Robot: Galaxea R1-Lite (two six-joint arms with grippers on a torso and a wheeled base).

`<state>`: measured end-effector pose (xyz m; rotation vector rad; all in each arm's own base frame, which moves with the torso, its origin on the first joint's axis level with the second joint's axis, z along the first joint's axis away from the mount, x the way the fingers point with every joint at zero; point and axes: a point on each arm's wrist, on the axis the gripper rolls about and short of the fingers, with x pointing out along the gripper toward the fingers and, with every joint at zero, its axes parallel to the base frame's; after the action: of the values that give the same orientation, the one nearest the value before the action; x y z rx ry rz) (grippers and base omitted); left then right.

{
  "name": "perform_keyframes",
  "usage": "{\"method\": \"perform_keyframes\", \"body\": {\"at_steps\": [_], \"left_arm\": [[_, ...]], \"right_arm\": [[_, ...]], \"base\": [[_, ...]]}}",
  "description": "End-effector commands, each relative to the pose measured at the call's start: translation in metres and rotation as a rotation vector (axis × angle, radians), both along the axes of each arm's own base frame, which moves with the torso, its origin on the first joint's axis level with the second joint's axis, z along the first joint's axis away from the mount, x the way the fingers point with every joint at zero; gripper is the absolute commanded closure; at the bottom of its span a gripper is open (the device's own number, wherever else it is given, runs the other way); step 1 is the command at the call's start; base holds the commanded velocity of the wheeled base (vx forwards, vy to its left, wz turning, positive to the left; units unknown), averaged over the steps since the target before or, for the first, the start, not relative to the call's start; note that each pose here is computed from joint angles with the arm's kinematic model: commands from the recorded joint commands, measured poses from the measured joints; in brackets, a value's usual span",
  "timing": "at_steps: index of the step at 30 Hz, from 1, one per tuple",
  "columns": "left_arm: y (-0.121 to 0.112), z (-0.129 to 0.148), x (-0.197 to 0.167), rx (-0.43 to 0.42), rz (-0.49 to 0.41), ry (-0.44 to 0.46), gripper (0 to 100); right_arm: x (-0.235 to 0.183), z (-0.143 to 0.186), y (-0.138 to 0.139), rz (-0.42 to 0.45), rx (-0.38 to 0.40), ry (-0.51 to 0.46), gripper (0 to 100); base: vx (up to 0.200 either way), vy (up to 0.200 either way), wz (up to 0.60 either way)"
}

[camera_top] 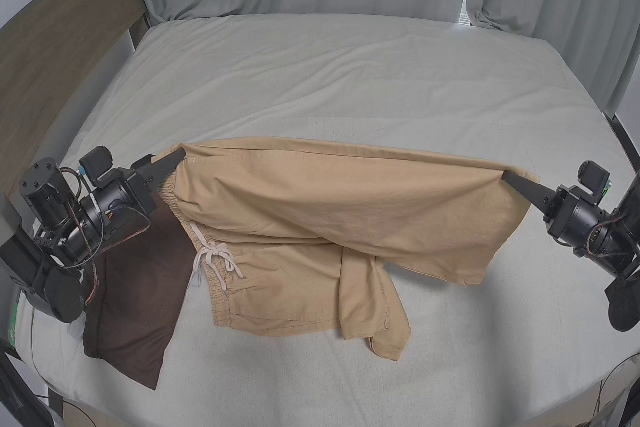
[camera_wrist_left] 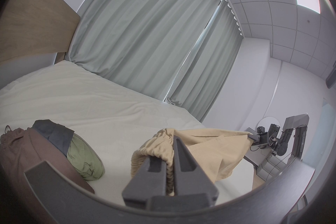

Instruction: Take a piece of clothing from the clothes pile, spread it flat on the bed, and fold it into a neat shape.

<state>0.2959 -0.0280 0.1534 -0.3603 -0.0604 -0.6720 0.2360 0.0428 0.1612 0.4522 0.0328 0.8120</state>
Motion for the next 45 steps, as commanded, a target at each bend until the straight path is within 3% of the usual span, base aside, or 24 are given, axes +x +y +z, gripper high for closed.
{"method": "perform_keyframes", "body": {"at_steps": [1,14,25,39,45], "left_arm": [[0.000,0.000,0.000,0.000,0.001,0.001,100],[0.003,-0.002,0.000,-0.005,0.022,0.012,100],[0.002,-0.023,0.033,-0.014,0.056,0.045,100],[-0.001,-0.030,0.061,-0.072,0.073,0.054,100],[-0.005,-0.041,0.082,-0.096,0.153,0.050,100]], "right_arm": [[0.000,-0.002,0.001,0.006,-0.002,0.007,100],[0.021,-0.001,0.003,0.000,-0.002,-0.013,100],[0.067,-0.006,0.002,-0.066,0.010,-0.038,100],[0.112,-0.017,0.004,-0.067,0.040,-0.038,100],[0.129,-0.018,0.006,-0.053,0.074,-0.037,100]], "base": [[0.000,0.000,0.00],[0.000,0.000,0.00],[0.000,0.000,0.00],[0.000,0.000,0.00],[0.000,0.000,0.00]]}}
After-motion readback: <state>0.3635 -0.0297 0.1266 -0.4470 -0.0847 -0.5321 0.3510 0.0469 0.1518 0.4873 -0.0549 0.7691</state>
